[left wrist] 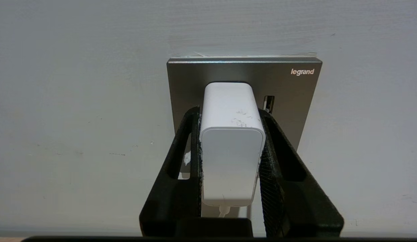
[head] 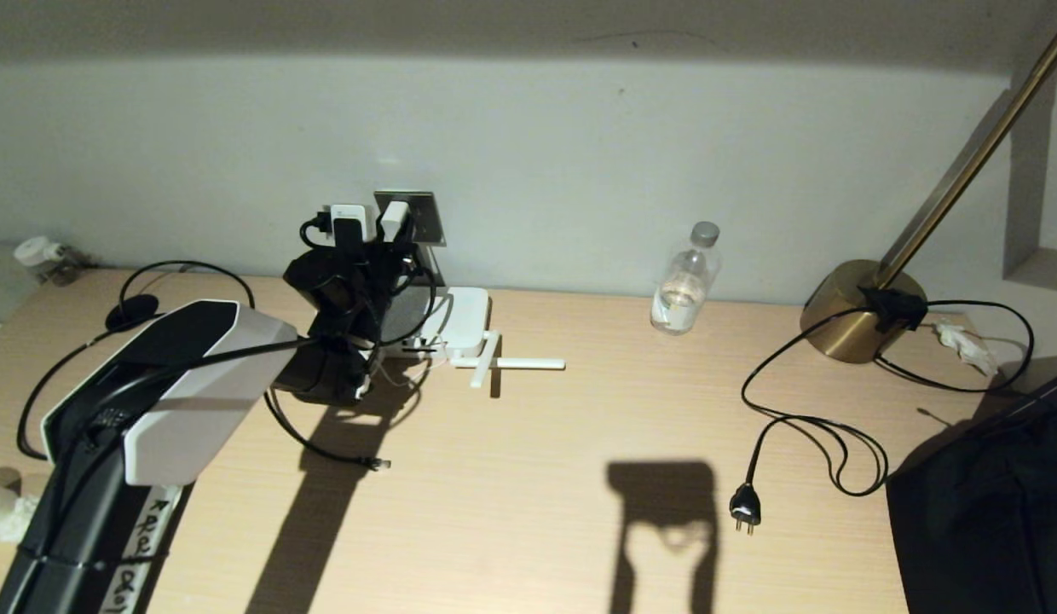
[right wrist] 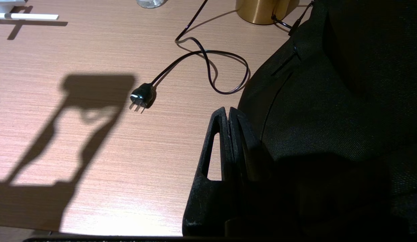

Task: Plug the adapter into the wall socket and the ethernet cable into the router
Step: Plug plug into socket

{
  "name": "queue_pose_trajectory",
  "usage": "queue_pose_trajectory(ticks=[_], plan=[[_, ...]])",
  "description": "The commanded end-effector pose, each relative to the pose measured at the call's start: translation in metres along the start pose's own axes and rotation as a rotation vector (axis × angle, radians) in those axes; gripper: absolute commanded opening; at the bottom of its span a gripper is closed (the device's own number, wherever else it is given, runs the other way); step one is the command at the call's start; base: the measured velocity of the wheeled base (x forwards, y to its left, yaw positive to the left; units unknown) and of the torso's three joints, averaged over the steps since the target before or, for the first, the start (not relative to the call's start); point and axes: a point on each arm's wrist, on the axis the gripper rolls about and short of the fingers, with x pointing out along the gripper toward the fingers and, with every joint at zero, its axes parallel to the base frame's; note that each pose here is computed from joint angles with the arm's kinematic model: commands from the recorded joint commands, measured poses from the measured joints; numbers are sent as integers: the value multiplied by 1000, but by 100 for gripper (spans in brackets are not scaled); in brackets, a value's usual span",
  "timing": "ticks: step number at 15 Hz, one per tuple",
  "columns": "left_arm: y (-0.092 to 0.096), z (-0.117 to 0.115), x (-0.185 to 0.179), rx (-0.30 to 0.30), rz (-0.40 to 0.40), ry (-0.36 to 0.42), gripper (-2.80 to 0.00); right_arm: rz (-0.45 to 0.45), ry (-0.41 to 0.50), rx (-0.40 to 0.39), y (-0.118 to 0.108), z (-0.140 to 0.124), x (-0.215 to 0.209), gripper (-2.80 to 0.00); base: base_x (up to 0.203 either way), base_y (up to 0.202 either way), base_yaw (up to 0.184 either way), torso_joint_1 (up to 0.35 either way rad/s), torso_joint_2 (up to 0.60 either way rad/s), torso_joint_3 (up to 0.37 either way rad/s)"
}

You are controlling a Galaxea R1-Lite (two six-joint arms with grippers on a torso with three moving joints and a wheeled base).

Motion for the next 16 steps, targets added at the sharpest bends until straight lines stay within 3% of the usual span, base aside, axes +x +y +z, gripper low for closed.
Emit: queue_pose_trajectory(ticks=[1,7,16], plan=[[0,3,0,-1,2,-13,-280,0,1,0,0,0,0,-280,0,0,0,0,0,0],[0,5,2,1,1,-16,-280,0,1,-1,0,0,0,-280,0,0,0,0,0,0],[0,9,8,5,-6,40,-280,0,1,0,0,0,0,-280,0,0,0,0,0,0]])
